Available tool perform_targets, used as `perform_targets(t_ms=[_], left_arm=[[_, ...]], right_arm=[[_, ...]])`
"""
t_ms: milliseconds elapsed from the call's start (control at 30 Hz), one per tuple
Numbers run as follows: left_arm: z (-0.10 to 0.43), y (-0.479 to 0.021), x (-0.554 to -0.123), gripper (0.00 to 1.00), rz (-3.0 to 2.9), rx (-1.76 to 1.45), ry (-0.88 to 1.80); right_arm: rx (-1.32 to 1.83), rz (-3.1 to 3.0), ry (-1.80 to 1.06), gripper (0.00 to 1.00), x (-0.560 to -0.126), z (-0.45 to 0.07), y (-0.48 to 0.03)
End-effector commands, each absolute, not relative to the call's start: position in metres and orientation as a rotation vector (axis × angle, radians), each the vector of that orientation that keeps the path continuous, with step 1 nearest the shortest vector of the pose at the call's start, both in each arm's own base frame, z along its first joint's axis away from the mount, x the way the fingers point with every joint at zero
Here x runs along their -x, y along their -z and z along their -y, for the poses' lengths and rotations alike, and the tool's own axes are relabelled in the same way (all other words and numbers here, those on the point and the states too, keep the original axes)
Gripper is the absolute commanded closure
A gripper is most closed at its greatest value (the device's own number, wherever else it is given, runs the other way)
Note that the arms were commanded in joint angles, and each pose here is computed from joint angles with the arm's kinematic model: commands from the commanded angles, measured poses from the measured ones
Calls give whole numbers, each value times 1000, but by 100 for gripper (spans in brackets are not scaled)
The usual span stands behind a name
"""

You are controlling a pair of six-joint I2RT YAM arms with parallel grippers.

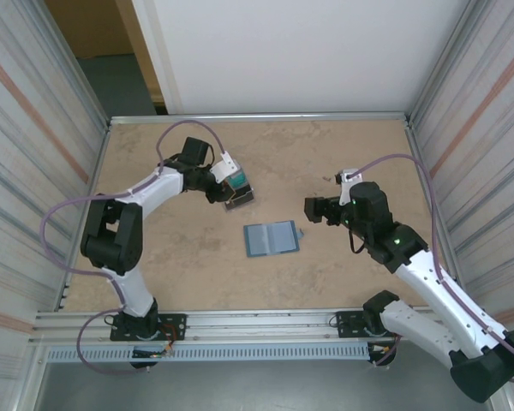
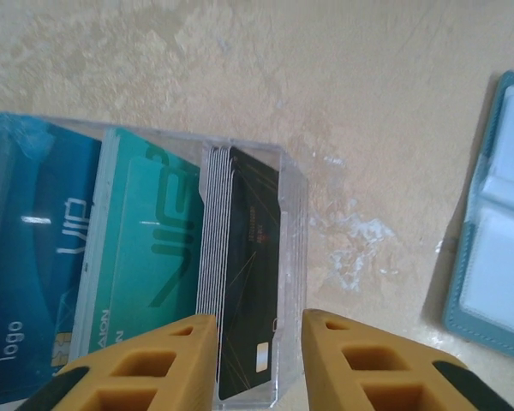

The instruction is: Take the credit cards out of the card holder

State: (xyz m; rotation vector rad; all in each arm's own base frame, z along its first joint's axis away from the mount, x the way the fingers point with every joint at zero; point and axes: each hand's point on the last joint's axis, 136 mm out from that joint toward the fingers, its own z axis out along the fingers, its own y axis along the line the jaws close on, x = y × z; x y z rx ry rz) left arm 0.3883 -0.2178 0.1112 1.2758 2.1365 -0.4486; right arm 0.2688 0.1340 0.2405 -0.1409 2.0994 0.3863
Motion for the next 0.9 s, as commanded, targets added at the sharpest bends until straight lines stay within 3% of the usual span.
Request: perform_targets(t_ms=[0, 67, 133, 200, 367, 600, 867], left_arm=[[218, -152, -380, 67, -2072, -1199, 437], [212, -165, -379, 67, -2050, -1136, 403], [202, -176, -378, 51, -2034, -1052, 342], [189, -183, -378, 44, -2023, -958, 272], [144, -191, -375, 2, -2000, -678, 80], [85, -178, -358, 1, -1951, -364, -127], [41, -144, -347, 1, -1945, -185, -182]], right_arm=[[10, -2082, -294, 1, -272, -108, -238], [-56, -2065, -241, 1, -273, -94, -237], [-116, -2048, -184, 1, -273, -79, -236], [-147, -2031, -114, 1, -273, -65, -232], [-277, -1986, 65, 1, -271, -27, -216], [-375, -1977, 115, 1, -267, 1, -193], [-349, -1984, 93, 1, -280, 16, -168]])
